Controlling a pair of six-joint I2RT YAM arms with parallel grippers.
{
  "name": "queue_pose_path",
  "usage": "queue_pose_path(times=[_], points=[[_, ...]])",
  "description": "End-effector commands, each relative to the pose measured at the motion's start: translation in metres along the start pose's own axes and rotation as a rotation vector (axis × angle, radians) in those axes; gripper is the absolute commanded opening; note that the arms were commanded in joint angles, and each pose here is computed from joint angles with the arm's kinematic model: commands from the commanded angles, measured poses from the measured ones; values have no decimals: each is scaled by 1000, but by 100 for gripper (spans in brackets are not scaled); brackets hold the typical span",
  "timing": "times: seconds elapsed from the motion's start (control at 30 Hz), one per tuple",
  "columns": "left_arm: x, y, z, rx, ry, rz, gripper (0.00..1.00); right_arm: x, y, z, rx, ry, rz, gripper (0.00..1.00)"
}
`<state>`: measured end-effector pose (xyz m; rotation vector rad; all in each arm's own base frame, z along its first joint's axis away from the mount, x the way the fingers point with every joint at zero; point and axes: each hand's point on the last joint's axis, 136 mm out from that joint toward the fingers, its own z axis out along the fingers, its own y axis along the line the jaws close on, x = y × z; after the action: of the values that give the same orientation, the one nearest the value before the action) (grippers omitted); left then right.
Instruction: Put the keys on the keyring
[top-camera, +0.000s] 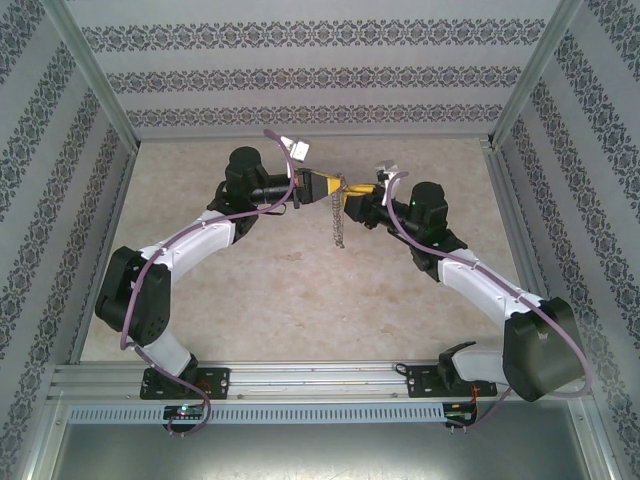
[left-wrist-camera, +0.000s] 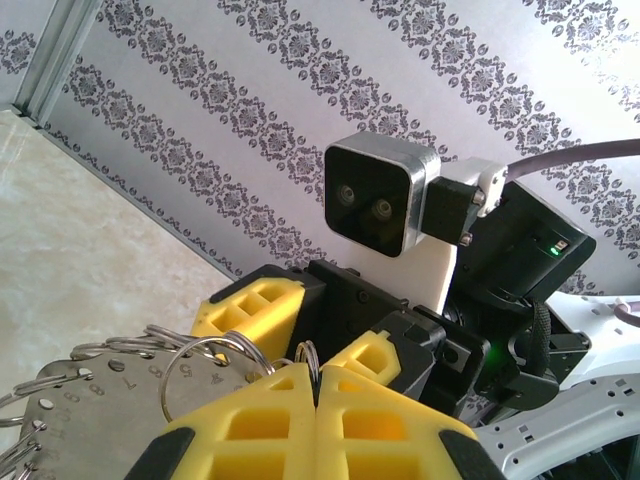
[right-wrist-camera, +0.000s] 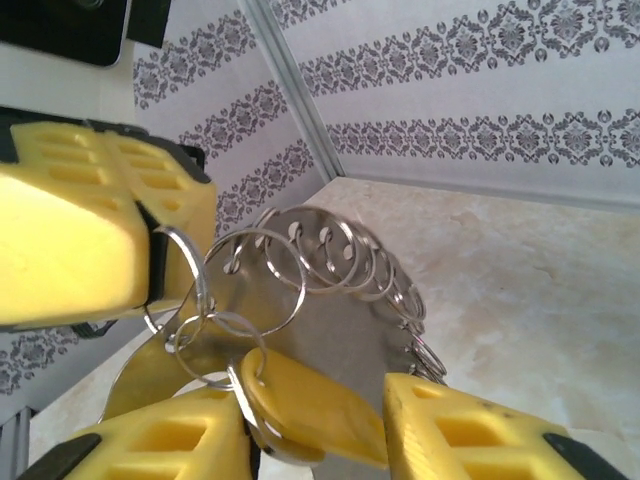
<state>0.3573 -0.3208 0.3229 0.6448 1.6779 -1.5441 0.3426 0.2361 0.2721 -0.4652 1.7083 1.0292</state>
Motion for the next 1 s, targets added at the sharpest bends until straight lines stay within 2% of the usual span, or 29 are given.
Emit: queue_pose_path(times=[0.0,0.27,0.63,0.97], points=[[-21,-32,-3,55,-51,94,0,-5,20,3,-76,3,-48,31],[-30,-36,-5,55,-96,123,0,2,33,-1,-105,27,-66,0],[-29,-35,-10,52,-147,146,0,6,56,5,-201,77,-69,0],[-24,-31,-10,73,-168,117,0,-3,51,15,-168,56,-65,0]])
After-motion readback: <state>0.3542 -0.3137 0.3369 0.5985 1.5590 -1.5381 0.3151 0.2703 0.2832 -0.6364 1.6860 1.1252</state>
